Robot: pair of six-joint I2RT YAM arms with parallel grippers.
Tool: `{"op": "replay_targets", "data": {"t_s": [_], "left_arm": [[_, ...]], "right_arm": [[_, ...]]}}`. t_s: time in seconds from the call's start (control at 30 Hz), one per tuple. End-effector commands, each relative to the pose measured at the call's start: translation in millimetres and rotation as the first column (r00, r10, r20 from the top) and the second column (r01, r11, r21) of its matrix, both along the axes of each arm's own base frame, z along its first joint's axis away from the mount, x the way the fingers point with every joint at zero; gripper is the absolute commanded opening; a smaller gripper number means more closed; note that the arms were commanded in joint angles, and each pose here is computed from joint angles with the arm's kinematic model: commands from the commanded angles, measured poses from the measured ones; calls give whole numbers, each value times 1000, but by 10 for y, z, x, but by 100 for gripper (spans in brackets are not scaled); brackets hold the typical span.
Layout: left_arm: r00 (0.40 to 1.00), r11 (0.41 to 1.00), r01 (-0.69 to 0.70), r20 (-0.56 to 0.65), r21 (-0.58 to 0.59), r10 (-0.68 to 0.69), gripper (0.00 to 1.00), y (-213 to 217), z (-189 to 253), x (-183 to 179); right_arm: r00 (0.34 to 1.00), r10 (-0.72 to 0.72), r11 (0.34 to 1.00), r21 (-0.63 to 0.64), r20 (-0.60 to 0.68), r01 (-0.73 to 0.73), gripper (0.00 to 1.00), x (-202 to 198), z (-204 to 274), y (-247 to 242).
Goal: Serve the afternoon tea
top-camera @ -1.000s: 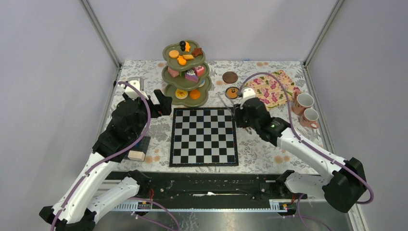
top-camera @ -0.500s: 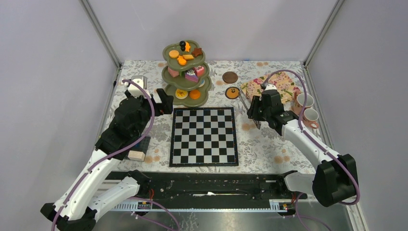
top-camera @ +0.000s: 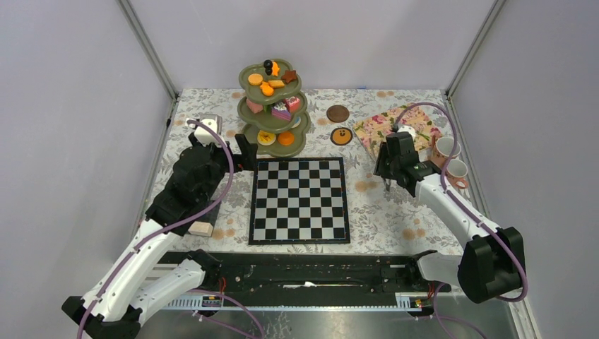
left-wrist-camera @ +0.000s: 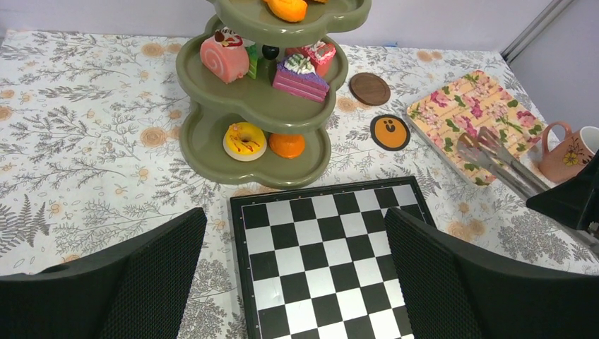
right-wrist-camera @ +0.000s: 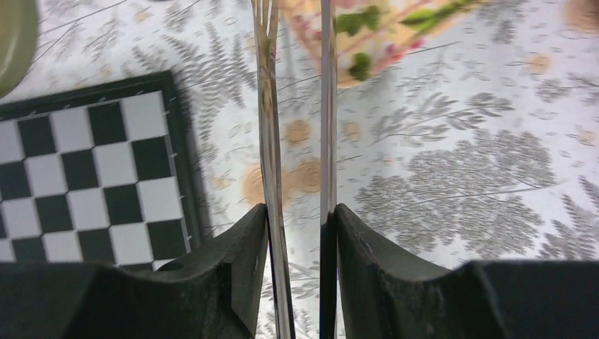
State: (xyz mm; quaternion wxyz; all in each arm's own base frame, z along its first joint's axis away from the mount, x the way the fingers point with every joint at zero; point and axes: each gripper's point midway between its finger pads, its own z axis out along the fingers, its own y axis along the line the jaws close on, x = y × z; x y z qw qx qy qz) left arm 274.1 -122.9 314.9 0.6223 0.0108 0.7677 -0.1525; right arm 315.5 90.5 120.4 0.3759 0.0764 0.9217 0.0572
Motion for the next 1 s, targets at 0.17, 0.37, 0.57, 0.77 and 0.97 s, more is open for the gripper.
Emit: {"op": "replay_targets", "data": {"t_s": [0.17, 0.37, 0.57, 0.77, 0.97], "left_arm": [[996, 999, 39, 77, -10, -38, 99, -63, 66, 14], [997, 999, 26, 70, 21, -27, 99, -5, -81, -8], [996, 1000, 19, 82, 23, -21, 99, 22, -84, -26], [996, 999, 41, 78, 19, -42, 99, -18, -100, -34], [996, 999, 45, 73, 20, -46, 99, -29, -117, -32]], "right_arm": [[943, -320, 945, -44, 93, 325, 46, 602, 127, -660], [909, -412, 906, -80, 63, 416, 48, 1079, -33, -881], [920, -390, 919, -84, -39, 386, 55, 1160, -380, -791], [929, -351, 936, -69, -120, 345, 67, 1124, -640, -684], [940, -318, 945, -120, -123, 303, 83, 1179, -505, -722]]}}
